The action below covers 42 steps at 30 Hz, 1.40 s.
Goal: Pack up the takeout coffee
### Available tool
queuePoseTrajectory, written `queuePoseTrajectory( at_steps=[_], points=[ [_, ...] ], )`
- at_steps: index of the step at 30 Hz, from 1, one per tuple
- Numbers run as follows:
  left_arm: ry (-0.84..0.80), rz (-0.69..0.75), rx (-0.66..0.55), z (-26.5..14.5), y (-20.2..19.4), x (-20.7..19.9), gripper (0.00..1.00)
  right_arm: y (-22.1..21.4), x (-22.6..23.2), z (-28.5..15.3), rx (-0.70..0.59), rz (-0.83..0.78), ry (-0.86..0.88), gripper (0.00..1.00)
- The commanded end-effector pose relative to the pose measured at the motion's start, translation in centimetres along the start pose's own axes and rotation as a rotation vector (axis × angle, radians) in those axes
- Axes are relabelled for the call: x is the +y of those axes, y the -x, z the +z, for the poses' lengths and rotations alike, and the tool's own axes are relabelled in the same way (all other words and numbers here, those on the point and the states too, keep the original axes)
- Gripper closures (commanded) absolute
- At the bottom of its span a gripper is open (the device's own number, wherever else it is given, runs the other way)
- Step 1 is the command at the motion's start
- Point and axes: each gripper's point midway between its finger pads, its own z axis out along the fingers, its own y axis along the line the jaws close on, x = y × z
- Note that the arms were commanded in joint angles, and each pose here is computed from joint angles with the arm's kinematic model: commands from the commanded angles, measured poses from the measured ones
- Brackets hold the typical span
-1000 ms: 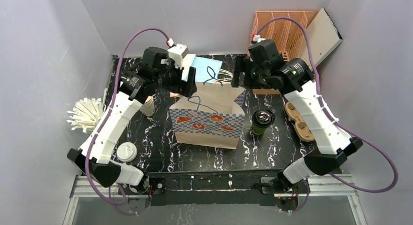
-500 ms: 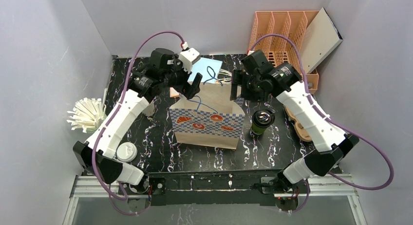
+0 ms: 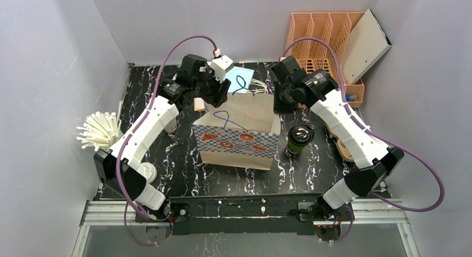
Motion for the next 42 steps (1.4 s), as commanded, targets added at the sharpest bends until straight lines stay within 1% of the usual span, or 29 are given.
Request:
queuePoseTrajectory(
  at_steps=[1, 6, 7, 11, 12, 14, 16, 19, 23, 26, 28, 29, 30, 31, 32, 33, 34, 35, 37, 40, 42],
  points=[
    [0.001, -0.04, -0.021, -1.5, 0.7, -0.4, 0.59, 2.6, -0.3, -1.4, -0.098, -0.026, -0.02, 0.98],
    [-0.037, -0.112, 0.041, -2.7, -1.1, -1.7, 0.87, 4.2, 0.3, -0.8, -0.127, -0.131, -0.014, 0.99],
    [-0.044, -0.131, 0.053, -3.0, -1.4, -2.0, 0.9, 4.7, 0.6, -0.6, -0.138, -0.15, -0.008, 0.99],
    [-0.091, -0.212, 0.08, -4.4, -2.1, -3.6, 0.96, 6.2, 1.1, 1.0, -0.156, -0.202, -0.016, 0.99],
    [-0.109, -0.221, 0.085, -4.8, -2.1, -4.1, 0.98, 6.5, 1.2, 1.4, -0.161, -0.208, -0.014, 0.99],
    [-0.138, -0.292, 0.092, -5.6, -2.1, -5.0, 1.0, 7.2, 1.4, 2.1, -0.177, -0.222, -0.003, 0.99],
    [-0.174, -0.342, 0.094, -6.2, -1.9, -6.0, 1.0, 8.1, 1.7, 2.8, -0.205, -0.237, 0.005, 0.99],
    [-0.202, -0.4, 0.098, -6.7, -1.9, -7.0, 1.0, 10.6, 2.6, 3.4, -0.281, -0.269, 0.033, 0.99],
    [-0.238, -0.456, 0.114, -6.7, -2.3, -8.2, 1.0, 13.9, 5.9, 3.9, -0.376, -0.339, 0.136, 0.99],
    [-0.271, -0.502, 0.121, -6.2, -2.4, -9.3, 1.0, 15.5, 8.6, 4.2, -0.412, -0.386, 0.236, 0.92],
    [-0.283, -0.521, 0.102, -6.0, -2.1, -9.9, 1.0, 16.3, 9.8, 4.4, -0.43, -0.409, 0.276, 0.85],
    [-0.286, -0.528, 0.087, -5.9, -1.8, -10.0, 0.98, 16.6, 10.2, 4.5, -0.436, -0.42, 0.282, 0.73],
    [-0.27, -0.529, 0.064, -5.9, -1.4, -9.8, 0.87, 17.0, 10.3, 4.5, -0.445, -0.427, 0.282, 0.58],
    [-0.251, -0.531, 0.047, -6.1, -1.1, -9.5, 0.75, 17.3, 10.2, 4.4, -0.45, -0.425, 0.268, 0.52],
    [-0.225, -0.527, 0.032, -6.4, -0.8, -9.1, 0.63, 17.6, 10.0, 4.2, -0.458, -0.423, 0.256, 0.49],
    [-0.181, -0.511, 0.014, -6.7, -0.5, -8.3, 0.47, 17.8, 9.6, 3.7, -0.47, -0.409, 0.24, 0.46],
    [-0.136, -0.503, -0.004, -7.1, -0.1, -7.6, 0.38, 17.9, 9.3, 3.4, -0.472, -0.391, 0.222, 0.4],
    [-0.096, -0.501, -0.016, -7.5, 0.2, -6.9, 0.33, 17.8, 8.9, 3.0, -0.472, -0.373, 0.209, 0.33],
    [-0.019, -0.499, -0.035, -8.1, 0.9, -5.5, 0.27, 17.6, 8.1, 2.3, -0.464, -0.335, 0.181, 0.23],
    [0.082, -0.503, -0.039, -8.4, 1.9, -3.6, 0.23, 17.4, 6.9, 1.3, -0.465, -0.237, 0.134, 0.14],
    [0.127, -0.499, -0.042, -8.3, 2.6, -2.6, 0.22, 17.3, 6.1, 0.6, -0.469, -0.169, 0.106, 0.1]
  ],
)
